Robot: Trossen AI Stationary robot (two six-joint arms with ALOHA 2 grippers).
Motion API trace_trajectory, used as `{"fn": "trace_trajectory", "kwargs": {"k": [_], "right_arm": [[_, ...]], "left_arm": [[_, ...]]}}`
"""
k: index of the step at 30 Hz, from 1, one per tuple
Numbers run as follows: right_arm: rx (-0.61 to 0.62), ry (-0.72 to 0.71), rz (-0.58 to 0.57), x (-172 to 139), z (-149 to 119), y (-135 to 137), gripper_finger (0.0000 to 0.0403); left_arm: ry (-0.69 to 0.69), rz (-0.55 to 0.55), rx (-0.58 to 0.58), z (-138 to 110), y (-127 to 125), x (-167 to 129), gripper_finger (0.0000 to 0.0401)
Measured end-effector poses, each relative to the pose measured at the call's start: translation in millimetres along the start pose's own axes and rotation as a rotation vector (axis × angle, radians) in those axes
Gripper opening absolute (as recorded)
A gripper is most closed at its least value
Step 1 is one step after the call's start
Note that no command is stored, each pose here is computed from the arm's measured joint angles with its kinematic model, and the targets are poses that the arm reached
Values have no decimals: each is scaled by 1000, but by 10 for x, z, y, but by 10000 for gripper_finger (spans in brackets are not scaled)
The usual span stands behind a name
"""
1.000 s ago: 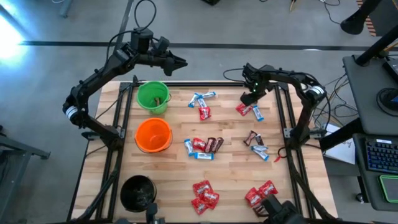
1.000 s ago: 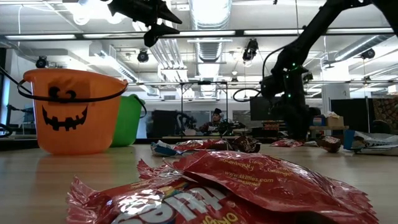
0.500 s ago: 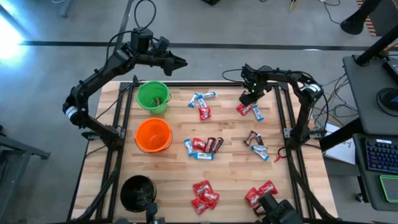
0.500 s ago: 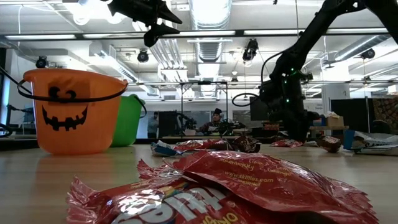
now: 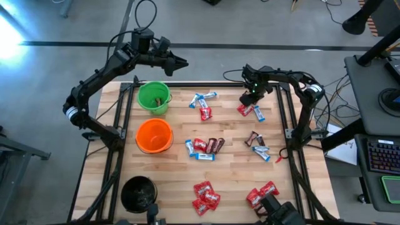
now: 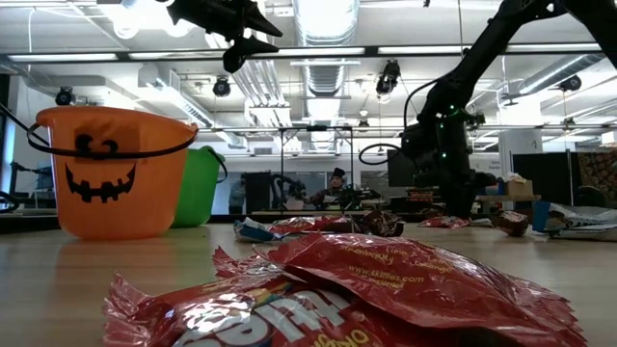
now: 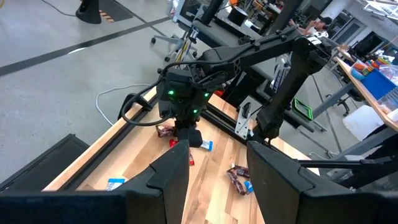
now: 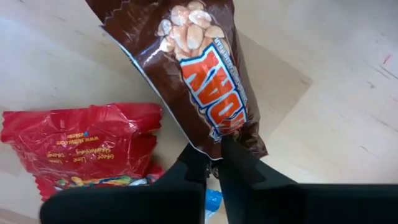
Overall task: Organize candy in baskets
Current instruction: Put the brown chocolate into the green bucket
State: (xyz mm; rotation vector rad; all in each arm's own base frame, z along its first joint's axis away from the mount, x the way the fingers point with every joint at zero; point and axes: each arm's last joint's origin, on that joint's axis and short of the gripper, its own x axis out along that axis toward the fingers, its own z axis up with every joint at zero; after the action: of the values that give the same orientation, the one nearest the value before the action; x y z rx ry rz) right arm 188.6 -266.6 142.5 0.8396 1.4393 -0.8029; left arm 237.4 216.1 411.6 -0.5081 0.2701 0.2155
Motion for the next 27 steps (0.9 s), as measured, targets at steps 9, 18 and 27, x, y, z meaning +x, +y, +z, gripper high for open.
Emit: {"fn": "trace_trajectory", "kwargs": {"k": [9,18,27], "right_arm": [[23,-30,-5,-214,-83,-11,8],[55,-201,182,-764,-270,74,8],[55,-457,270,-1419,-611,279,8]], "left_arm": [[1,-1,0,-1,-1,1,143],[1,2,-3,-3,3,6,143],[1,57,-20,-74,-3,94,143]]}}
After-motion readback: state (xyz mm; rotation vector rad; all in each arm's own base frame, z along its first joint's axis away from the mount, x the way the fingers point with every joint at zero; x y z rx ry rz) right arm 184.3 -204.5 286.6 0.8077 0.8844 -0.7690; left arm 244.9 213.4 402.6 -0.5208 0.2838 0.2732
